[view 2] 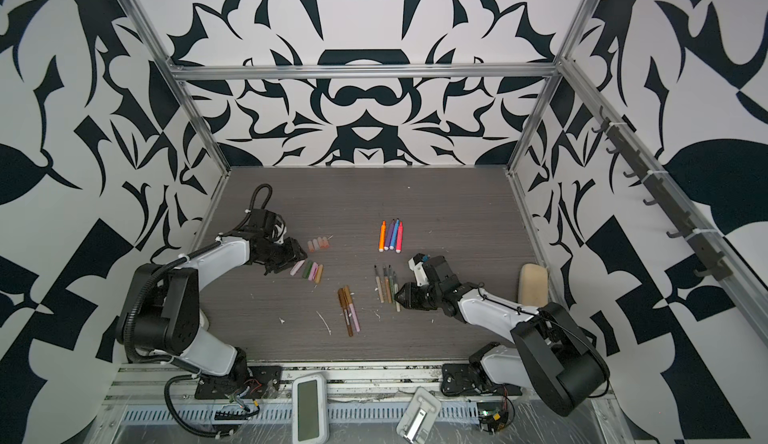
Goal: Open the pen caps
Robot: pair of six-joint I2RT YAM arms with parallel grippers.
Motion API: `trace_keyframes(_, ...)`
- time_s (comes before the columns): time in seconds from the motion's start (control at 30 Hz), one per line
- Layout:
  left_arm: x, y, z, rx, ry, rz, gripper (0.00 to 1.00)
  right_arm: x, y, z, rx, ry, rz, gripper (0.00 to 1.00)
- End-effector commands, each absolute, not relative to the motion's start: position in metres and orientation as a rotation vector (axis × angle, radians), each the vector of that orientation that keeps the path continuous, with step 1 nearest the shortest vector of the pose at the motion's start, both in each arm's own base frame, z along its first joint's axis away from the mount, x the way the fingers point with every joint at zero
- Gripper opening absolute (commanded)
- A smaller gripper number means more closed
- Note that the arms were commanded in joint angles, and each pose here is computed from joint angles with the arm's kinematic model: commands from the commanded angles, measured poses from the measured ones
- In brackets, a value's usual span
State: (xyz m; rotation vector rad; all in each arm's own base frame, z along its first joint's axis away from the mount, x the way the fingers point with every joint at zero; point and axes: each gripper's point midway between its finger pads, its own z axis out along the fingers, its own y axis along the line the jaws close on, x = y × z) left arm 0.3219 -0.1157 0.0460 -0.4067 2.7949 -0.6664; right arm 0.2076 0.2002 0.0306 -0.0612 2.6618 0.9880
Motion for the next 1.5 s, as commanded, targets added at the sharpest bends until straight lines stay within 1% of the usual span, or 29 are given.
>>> trace_keyframes(0.0,0.325,-0.123,0.046,-0.412,2.795,-0.730,0.56,0.210,0.199,0.035,-0.062,2.645,0.978,0.42)
trace_keyframes(0.33,0.320,-0.135,0.037,-0.449,2.804,-0.858,0.57,0.208,0.196,0.031,-0.059,2.652,0.962,0.44)
trace_keyframes(0.67,0.318,-0.138,0.035,-0.461,2.803,-0.888,0.57,0.204,0.190,0.031,-0.057,2.655,0.930,0.44)
trace_keyframes(0.83,0.316,-0.134,0.039,-0.468,2.795,-0.859,0.57,0.207,0.180,0.041,-0.024,2.626,0.865,0.43)
trace_keyframes(1.0,0.314,-0.122,0.052,-0.487,2.775,-0.757,0.56,0.206,0.172,0.069,-0.054,2.577,0.762,0.43)
trace_keyframes(1.13,0.314,-0.121,0.074,-0.483,2.709,-0.772,0.56,0.193,0.193,0.082,-0.188,2.569,0.696,0.41)
trace_keyframes(1.33,0.310,-0.126,0.112,-0.465,2.565,-0.872,0.55,0.165,0.258,0.095,-0.489,2.527,0.587,0.43)
trace_keyframes(1.37,0.308,-0.126,0.113,-0.473,2.561,-0.877,0.55,0.163,0.268,0.097,-0.527,2.514,0.575,0.44)
trace_keyframes(1.4,0.306,-0.126,0.125,-0.459,2.527,-0.890,0.55,0.162,0.276,0.099,-0.550,2.507,0.573,0.46)
trace_keyframes(1.43,0.304,-0.126,0.130,-0.457,2.514,-0.901,0.55,0.161,0.283,0.101,-0.566,2.503,0.576,0.50)
trace_keyframes(1.47,0.301,-0.127,0.136,-0.451,2.504,-0.911,0.55,0.162,0.290,0.101,-0.580,2.503,0.583,0.57)
